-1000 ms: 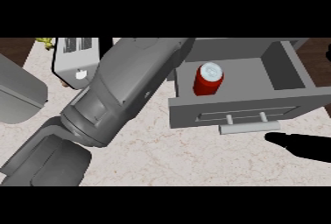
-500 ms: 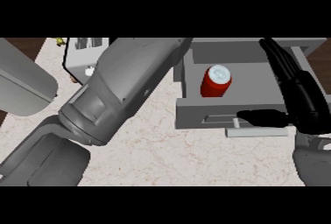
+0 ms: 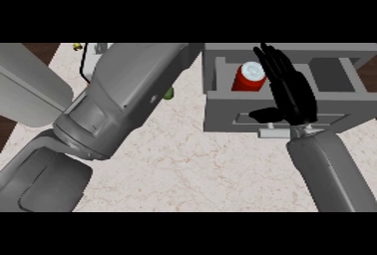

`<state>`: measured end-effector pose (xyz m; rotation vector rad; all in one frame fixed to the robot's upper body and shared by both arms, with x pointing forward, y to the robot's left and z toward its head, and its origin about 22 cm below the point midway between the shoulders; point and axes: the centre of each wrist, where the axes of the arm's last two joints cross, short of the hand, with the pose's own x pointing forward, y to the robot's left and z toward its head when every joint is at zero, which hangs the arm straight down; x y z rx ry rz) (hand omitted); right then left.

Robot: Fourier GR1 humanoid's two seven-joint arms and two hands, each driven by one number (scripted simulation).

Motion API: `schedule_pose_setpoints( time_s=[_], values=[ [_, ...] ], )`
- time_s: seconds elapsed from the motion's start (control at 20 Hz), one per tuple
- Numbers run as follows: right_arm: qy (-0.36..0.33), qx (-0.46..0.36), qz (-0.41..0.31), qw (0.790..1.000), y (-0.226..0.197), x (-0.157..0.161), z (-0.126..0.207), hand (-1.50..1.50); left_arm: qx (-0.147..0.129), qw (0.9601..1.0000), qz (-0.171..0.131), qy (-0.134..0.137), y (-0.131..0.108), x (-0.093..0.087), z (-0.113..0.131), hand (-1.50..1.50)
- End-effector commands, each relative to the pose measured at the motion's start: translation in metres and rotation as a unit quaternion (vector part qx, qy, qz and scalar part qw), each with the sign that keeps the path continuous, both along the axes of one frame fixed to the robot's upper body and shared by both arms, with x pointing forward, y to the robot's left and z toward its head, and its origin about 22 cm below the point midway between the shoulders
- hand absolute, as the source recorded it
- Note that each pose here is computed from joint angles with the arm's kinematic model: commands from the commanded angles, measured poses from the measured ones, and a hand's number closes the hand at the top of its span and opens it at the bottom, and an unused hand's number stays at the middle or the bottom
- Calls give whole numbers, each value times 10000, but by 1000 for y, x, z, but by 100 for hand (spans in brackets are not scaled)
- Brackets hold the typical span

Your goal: Pick up the can, place it into the drawer and close the drawer

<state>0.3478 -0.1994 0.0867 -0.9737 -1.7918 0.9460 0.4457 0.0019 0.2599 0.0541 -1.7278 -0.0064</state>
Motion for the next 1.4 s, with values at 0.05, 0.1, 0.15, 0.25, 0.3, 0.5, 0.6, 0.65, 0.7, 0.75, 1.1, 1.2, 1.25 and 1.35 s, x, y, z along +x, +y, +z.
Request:
schedule_pose_setpoints(
  time_s=[0.05, 0.1, 0.15, 0.25, 0.3, 0.5, 0.6, 0.65, 0.7, 0.75, 1.1, 1.2, 1.25, 1.35],
  values=[
    [-51, -259, -170, 9995, -18, 23, -24, -150, -27, 9999, 102, 103, 10, 1, 9, -150],
    [-123, -163, -205, 9996, -2, 34, -32, -150, 28, 9999, 157, 42, 2, 0, 8, -150],
    [-233, -227, -307, 9990, -3, 41, -25, -150, 62, 9999, 114, 87, 31, 10, 11, -150],
    [-312, -302, -521, 9977, 1, 51, -21, -150, -40, 9999, 124, 59, 29, 7, -4, -150],
    [-299, -373, -584, 9972, 1, 59, -17, -150, -43, 10000, -22, 31, 38, 8, 7, -150],
    [-675, -286, -798, 9941, 6, 76, -20, -150, 54, 9999, 101, 28, 42, 8, 12, -150],
    [-856, -287, -834, 9924, 27, 82, -12, -150, -1, 9998, 116, 143, 55, 11, 10, -150],
    [-789, -315, -911, 9922, 19, 82, -22, -150, 36, 9999, 32, 152, 48, 6, 8, -150],
    [-767, -279, -929, 9923, 16, 88, -12, -150, 18, 9997, 168, 192, 61, 10, 9, -150],
    [-841, -328, -941, 9915, 13, 89, -14, -150, 21, 9999, 72, 131, 41, 1, -3, -150],
    [-1116, -461, -1003, 9876, 18, 110, 15, -150, 61, 9998, 90, 148, 67, 3, -8, -150],
    [-1133, -389, -1093, 9868, 18, 114, 24, -150, 74, 9998, 4, 177, 79, 2, -1, -150],
    [-1156, -415, -1120, 9861, 23, 112, 17, -150, 19, 9999, 92, 135, 85, 3, 3, -150],
    [-1145, -254, -985, 9882, 24, 120, 45, -150, 67, 9998, 21, 207, 87, 0, -23, -150]
  ],
)
